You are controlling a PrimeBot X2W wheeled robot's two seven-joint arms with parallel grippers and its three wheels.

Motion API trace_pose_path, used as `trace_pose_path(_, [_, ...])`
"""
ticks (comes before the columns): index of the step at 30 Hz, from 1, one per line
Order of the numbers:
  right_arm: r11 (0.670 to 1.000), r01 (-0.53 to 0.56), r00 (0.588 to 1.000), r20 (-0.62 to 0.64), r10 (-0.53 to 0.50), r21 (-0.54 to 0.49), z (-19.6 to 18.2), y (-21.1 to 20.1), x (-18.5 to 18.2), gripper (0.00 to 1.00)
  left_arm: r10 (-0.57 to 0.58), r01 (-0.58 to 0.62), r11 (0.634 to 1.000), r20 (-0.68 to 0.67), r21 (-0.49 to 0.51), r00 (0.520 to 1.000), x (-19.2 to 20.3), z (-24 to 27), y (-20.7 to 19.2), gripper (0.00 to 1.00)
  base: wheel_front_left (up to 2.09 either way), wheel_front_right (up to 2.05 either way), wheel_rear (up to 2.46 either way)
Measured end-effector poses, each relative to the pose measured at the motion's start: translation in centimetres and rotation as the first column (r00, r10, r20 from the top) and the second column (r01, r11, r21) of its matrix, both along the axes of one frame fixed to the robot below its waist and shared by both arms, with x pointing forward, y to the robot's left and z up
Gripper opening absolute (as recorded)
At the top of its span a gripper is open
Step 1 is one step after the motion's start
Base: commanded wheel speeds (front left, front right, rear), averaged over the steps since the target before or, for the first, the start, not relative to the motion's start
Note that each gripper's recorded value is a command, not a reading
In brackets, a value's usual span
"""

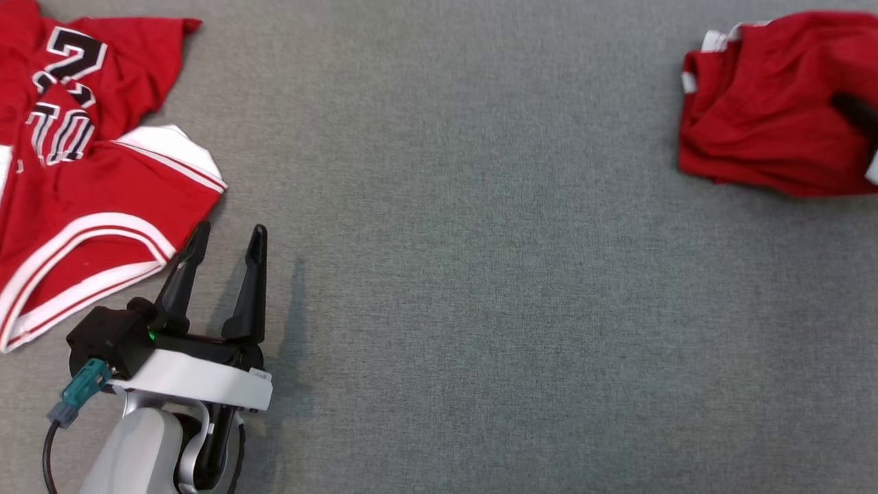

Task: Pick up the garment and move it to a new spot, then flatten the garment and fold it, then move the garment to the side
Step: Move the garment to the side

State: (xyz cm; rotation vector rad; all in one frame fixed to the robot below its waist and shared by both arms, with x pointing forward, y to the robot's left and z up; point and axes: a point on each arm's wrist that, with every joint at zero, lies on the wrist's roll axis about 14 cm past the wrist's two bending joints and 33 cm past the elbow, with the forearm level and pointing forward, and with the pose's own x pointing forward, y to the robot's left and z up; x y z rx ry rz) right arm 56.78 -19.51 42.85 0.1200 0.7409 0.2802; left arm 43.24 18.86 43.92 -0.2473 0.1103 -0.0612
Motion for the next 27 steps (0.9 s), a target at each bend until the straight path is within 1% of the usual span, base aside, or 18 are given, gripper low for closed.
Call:
trace_pose_path(5, [0.997, 0.03, 0.999, -0.02, -0.032, -0.074, -1.4, -2.9, 1.4, 0.0, -0.028, 0.028, 1.0, -0.031, -0.002, 0.999, 1.3, -1.8, -0.9, 1.0, 0.0, 0.0, 0.0])
trace_pose_path(7, [0.991, 0.045, 0.999, -0.016, -0.047, -0.123, -1.9, -4.5, 2.2, 0.0, -0.037, 0.036, 0.999, -0.045, -0.003, 0.998, 1.8, -2.6, -1.1, 1.0, 0.0, 0.0, 0.0])
trace_pose_path(12, [0.983, 0.071, 0.997, 0.0, -0.072, -0.168, -2.1, -6.1, 3.4, 0.0, -0.046, 0.046, 0.999, -0.058, -0.006, 0.997, 2.3, -3.4, -1.4, 1.0, 0.0, 0.0, 0.0])
trace_pose_path(17, [0.959, 0.081, 0.996, -0.015, -0.088, -0.273, -2.1, -8.6, 3.4, 0.0, -0.046, 0.046, 0.999, -0.063, -0.005, 0.997, 2.2, -3.5, -1.3, 1.0, 0.0, 0.0, 0.0])
trace_pose_path(22, [0.94, 0.099, 0.994, -0.016, -0.111, -0.326, -1.9, -10.2, 3.2, 0.0, -0.041, 0.041, 0.999, -0.049, -0.002, 0.998, 2.1, -3.0, -1.1, 1.0, 0.0, 0.0, 0.0])
trace_pose_path(23, [0.936, 0.101, 0.993, -0.019, -0.114, -0.338, -1.9, -10.5, 3.1, 0.03, -0.04, 0.04, 0.999, -0.046, -0.002, 0.998, 2.1, -2.8, -1.1, 1.0, 0.0, 0.0, 0.0])
trace_pose_path(24, [0.931, 0.103, 0.993, -0.02, -0.118, -0.351, -1.9, -10.8, 3.0, 0.31, -0.041, 0.041, 0.999, -0.043, -0.002, 0.998, 2.1, -2.7, -1.1, 1.0, 0.0, 0.0, 0.0])
trace_pose_path(25, [0.926, 0.104, 0.993, -0.019, -0.119, -0.363, -1.8, -11.0, 2.9, 0.47, -0.04, 0.04, 0.999, -0.04, -0.001, 0.998, 2.0, -2.5, -1.1, 1.0, 0.0, 0.0, 0.0])
trace_pose_path(26, [0.921, 0.107, 0.992, -0.022, -0.125, -0.375, -1.8, -11.4, 2.8, 0.47, -0.041, 0.041, 0.999, -0.036, -0.001, 0.998, 2.0, -2.4, -1.2, 1.0, 0.0, 0.0, 0.0])
trace_pose_path(27, [0.919, 0.112, 0.992, -0.018, -0.129, -0.378, -1.7, -11.5, 2.8, 0.84, -0.041, 0.041, 0.999, -0.034, -0.001, 0.999, 2.0, -2.2, -1.1, 1.0, 0.0, 0.0, 0.0])
